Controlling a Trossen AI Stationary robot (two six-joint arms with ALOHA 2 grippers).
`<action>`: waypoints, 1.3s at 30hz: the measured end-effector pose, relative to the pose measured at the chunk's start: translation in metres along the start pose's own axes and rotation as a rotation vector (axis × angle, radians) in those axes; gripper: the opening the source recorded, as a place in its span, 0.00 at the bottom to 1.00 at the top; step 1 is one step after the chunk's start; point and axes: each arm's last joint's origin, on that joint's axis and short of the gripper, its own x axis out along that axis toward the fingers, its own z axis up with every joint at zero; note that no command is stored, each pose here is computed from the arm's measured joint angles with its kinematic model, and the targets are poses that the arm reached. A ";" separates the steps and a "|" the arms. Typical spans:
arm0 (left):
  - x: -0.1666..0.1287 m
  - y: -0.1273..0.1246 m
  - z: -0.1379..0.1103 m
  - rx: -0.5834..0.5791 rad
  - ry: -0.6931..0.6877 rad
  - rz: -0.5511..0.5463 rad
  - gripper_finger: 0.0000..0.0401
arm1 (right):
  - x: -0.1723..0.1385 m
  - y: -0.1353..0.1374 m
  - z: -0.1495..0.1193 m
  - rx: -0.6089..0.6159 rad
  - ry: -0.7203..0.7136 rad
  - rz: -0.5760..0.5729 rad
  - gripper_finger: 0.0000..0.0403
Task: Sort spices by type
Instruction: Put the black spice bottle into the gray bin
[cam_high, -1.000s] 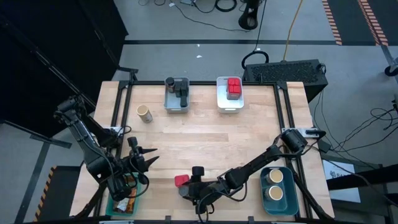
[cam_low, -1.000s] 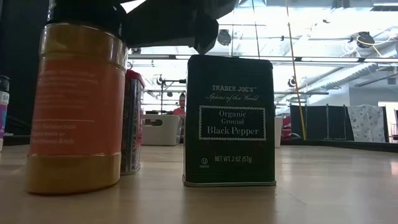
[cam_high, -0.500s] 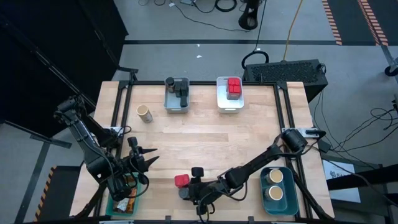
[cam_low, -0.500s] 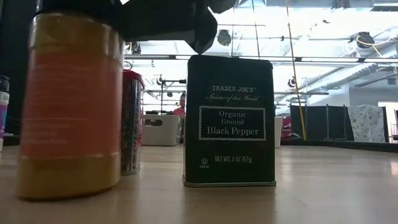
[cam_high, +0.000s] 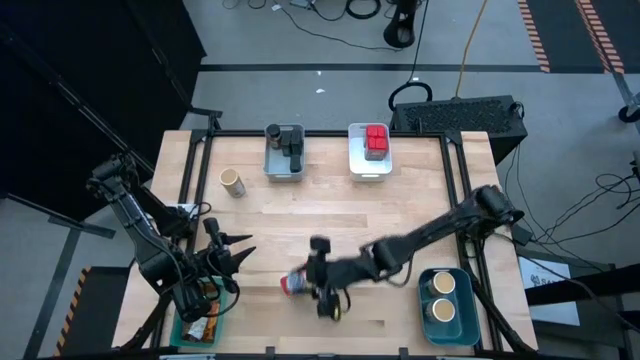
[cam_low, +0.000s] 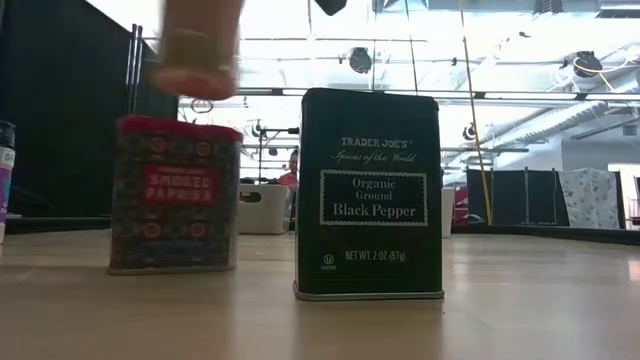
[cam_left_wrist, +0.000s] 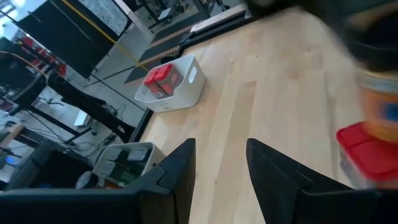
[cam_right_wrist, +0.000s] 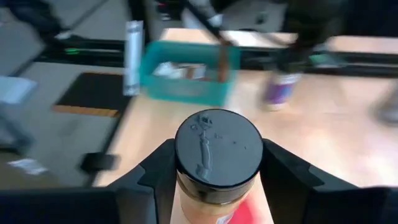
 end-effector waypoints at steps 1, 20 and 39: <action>0.000 0.001 -0.001 0.011 0.005 0.005 0.36 | -0.005 -0.011 0.006 -0.001 0.002 -0.025 0.42; -0.001 0.014 -0.012 0.136 0.061 0.073 0.36 | -0.026 -0.229 0.048 -0.031 -0.201 -0.314 0.42; 0.000 0.030 -0.018 0.097 0.079 0.174 0.36 | 0.016 -0.317 0.057 0.109 -0.130 -0.345 0.42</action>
